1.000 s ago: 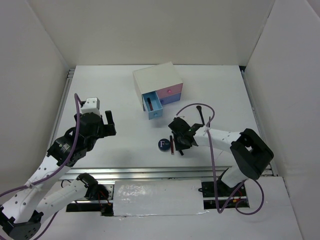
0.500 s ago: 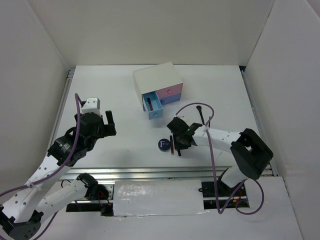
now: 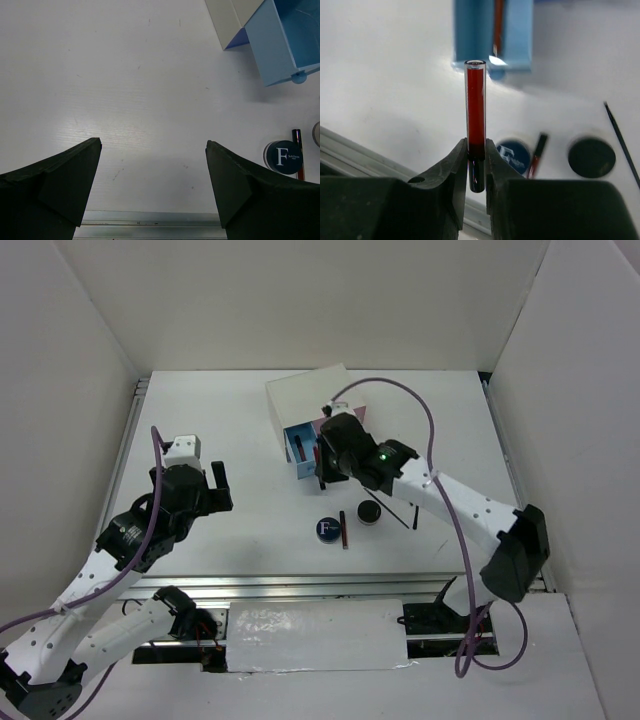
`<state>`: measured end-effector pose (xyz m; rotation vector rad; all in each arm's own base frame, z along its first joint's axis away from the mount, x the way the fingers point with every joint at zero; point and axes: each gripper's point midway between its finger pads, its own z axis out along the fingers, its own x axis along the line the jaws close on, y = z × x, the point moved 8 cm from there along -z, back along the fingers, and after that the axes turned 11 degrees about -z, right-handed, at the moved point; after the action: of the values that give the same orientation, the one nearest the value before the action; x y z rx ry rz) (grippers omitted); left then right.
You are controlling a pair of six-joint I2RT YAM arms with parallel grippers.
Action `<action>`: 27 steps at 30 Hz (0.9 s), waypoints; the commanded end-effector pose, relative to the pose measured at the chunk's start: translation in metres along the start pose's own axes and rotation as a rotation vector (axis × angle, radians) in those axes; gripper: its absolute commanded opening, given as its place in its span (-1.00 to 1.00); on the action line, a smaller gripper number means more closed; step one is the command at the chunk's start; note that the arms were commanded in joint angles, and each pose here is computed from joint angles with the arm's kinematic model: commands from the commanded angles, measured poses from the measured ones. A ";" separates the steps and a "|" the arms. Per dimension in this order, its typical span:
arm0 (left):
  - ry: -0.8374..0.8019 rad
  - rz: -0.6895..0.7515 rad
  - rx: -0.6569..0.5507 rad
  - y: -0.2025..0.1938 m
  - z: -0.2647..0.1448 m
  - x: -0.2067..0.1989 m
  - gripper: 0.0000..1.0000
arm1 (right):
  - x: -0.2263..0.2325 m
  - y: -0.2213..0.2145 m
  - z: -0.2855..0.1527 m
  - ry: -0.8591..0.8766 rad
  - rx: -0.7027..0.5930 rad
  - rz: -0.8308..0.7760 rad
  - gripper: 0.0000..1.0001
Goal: Organize the makeup
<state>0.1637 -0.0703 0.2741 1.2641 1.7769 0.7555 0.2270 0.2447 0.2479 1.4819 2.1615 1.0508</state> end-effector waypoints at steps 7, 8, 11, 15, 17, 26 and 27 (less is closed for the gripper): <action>-0.017 0.001 -0.031 0.005 -0.002 -0.003 0.99 | 0.021 0.105 0.048 -0.084 -0.065 -0.062 -0.82; -0.015 0.001 -0.031 0.005 -0.002 -0.003 0.99 | 0.023 0.115 0.057 -0.090 -0.072 -0.057 -0.82; -0.015 0.004 -0.030 0.005 -0.001 -0.004 0.99 | 0.016 0.123 0.068 -0.118 -0.050 -0.048 -0.81; -0.023 0.009 -0.025 0.004 0.000 -0.005 0.99 | 0.008 0.113 0.084 -0.155 0.012 -0.032 -0.79; -0.027 0.010 -0.023 0.004 0.000 -0.005 0.99 | 0.005 0.104 0.084 -0.161 0.026 -0.033 -0.78; -0.021 0.018 -0.012 0.003 0.002 -0.006 0.99 | -0.005 0.093 0.088 -0.168 0.038 -0.040 -0.68; -0.019 0.017 -0.012 0.003 0.002 -0.006 0.99 | -0.005 0.093 0.089 -0.169 0.045 -0.045 -0.63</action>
<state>0.1655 -0.0737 0.2712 1.2894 1.7789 0.7533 0.3473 0.2984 0.2265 1.5084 2.1454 0.7629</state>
